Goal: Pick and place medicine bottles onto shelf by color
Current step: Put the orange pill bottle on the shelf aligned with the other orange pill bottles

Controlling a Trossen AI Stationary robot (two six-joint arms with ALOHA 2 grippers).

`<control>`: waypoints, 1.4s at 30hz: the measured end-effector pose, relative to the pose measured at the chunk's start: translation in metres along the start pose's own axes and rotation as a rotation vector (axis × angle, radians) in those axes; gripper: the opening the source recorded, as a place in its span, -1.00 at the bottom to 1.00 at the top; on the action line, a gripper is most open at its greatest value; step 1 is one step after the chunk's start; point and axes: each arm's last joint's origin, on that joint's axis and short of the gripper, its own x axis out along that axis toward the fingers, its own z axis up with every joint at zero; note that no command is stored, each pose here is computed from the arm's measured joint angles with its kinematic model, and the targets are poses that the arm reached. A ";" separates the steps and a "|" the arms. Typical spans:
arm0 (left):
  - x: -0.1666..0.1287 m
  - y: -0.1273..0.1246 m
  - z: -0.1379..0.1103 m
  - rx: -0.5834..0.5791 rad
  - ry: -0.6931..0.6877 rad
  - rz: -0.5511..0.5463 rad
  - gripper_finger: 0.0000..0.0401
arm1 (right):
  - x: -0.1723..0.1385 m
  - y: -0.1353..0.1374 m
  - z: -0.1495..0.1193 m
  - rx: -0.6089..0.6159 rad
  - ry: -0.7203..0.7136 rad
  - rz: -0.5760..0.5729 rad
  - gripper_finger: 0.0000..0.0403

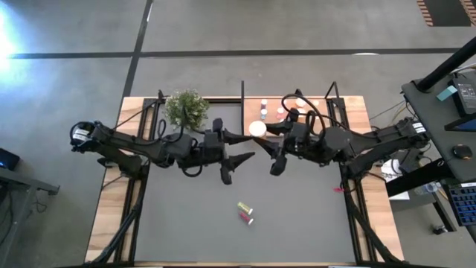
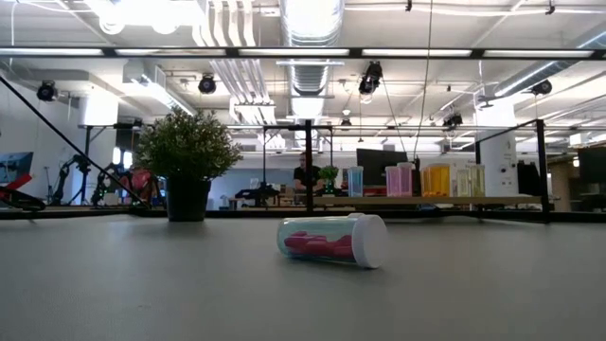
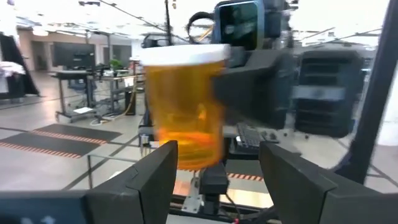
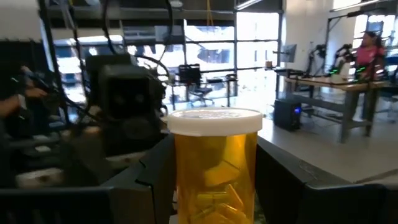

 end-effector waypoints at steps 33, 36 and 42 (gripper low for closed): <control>0.013 -0.004 -0.010 0.008 0.000 0.030 -0.04 | 0.019 0.013 -0.005 0.002 0.006 0.086 -0.17; 0.013 -0.004 -0.010 0.007 0.002 0.028 -0.18 | 0.019 0.013 -0.003 -0.006 0.021 0.086 -0.17; 0.013 -0.004 -0.010 0.007 0.001 0.027 -0.24 | 0.019 0.013 -0.003 -0.007 0.024 0.086 -0.17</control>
